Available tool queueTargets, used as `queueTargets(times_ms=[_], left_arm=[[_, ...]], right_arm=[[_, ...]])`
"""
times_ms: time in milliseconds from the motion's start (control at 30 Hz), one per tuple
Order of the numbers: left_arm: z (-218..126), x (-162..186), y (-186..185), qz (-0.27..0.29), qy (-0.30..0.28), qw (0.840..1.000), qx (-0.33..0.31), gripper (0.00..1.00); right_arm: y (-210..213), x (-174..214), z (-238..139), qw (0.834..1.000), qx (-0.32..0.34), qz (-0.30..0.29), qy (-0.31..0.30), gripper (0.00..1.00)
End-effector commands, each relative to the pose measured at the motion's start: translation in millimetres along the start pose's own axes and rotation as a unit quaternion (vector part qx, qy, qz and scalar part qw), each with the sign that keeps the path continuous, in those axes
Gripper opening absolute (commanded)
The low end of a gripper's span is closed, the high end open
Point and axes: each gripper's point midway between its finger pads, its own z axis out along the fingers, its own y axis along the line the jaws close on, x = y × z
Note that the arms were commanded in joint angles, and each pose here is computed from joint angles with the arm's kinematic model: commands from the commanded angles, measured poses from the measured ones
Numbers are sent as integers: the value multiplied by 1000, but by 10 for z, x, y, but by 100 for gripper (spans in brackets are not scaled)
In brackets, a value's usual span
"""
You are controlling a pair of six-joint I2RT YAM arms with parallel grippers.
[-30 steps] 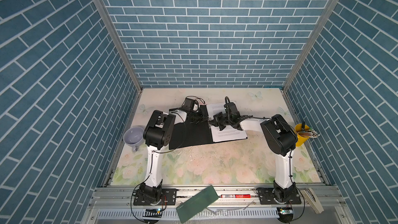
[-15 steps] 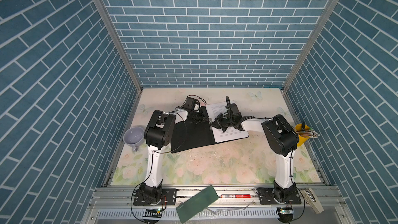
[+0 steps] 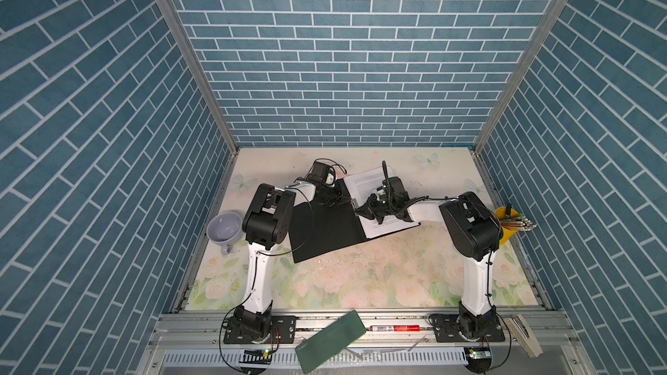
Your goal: Put the files into the folder
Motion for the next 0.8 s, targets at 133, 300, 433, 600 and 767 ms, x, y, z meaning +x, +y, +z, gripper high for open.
queueTargets(times_ms=[133,300,433,600,767], left_arm=[[182,254,557,-43,36,995,-77,13],[183,257,560,-44,37,995,-77,13],[187,261,552,-44,37,995,-76,13],[188,263,540,-44,38,996,-73,13],[185,270,530,-43,39,996,-70,13]], right_arm=[[-1438,154,-51,973,190,127,8,0],[-1580,186,-86,968,214,133,9,0],[-1817,234,-61,960,240,146,14,0],[-1944,261,-60,955,255,152,17,0],[-1978,277,-99,954,257,157,16,0]])
